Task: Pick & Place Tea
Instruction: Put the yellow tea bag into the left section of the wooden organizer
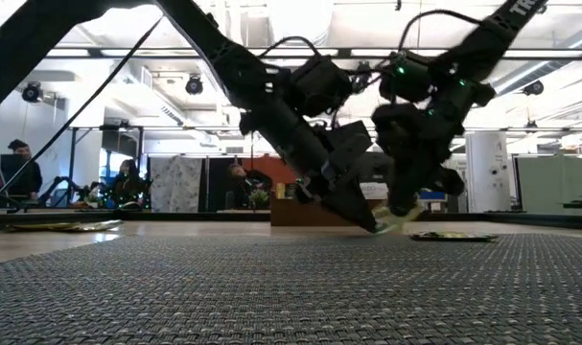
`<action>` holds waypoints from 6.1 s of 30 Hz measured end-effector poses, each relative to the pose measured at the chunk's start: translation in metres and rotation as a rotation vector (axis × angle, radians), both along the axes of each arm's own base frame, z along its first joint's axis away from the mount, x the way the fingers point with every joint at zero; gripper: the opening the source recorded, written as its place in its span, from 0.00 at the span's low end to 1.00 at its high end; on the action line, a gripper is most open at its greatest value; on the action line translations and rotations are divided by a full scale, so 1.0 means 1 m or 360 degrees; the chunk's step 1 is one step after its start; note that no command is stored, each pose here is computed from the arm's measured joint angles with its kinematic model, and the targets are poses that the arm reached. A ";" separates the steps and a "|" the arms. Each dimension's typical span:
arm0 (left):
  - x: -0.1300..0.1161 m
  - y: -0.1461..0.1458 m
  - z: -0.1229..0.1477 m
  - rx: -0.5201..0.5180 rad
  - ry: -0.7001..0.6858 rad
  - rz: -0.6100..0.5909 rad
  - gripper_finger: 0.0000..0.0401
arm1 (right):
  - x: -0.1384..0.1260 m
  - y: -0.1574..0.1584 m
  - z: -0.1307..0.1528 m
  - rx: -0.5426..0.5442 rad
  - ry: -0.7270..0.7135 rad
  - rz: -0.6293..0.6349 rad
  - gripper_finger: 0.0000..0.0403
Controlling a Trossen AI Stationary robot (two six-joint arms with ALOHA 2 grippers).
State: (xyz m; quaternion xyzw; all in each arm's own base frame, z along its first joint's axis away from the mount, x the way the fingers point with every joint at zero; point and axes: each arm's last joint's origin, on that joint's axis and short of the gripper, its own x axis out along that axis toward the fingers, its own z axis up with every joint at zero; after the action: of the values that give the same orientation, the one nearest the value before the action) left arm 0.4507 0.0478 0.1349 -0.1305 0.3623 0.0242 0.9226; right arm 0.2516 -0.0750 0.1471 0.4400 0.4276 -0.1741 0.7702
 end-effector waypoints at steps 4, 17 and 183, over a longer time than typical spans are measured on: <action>-0.009 0.002 0.019 0.0129 0.0063 0.0086 0.10 | 0.011 -0.007 0.021 -0.0150 0.0014 0.0071 0.02; -0.086 -0.015 0.114 0.0185 -0.0040 0.0525 0.10 | 0.056 -0.065 0.109 -0.0875 0.0105 0.0555 0.02; -0.144 -0.068 -0.010 -0.0583 0.0161 0.0242 0.10 | 0.072 0.037 -0.018 -0.0480 0.0226 0.0679 0.30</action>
State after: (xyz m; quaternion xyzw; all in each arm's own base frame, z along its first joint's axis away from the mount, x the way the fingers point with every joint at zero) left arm 0.3062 -0.0205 0.1245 -0.3218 0.3957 0.0339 0.8595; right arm 0.3233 -0.0383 0.1293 0.2070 0.5328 -0.1002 0.8144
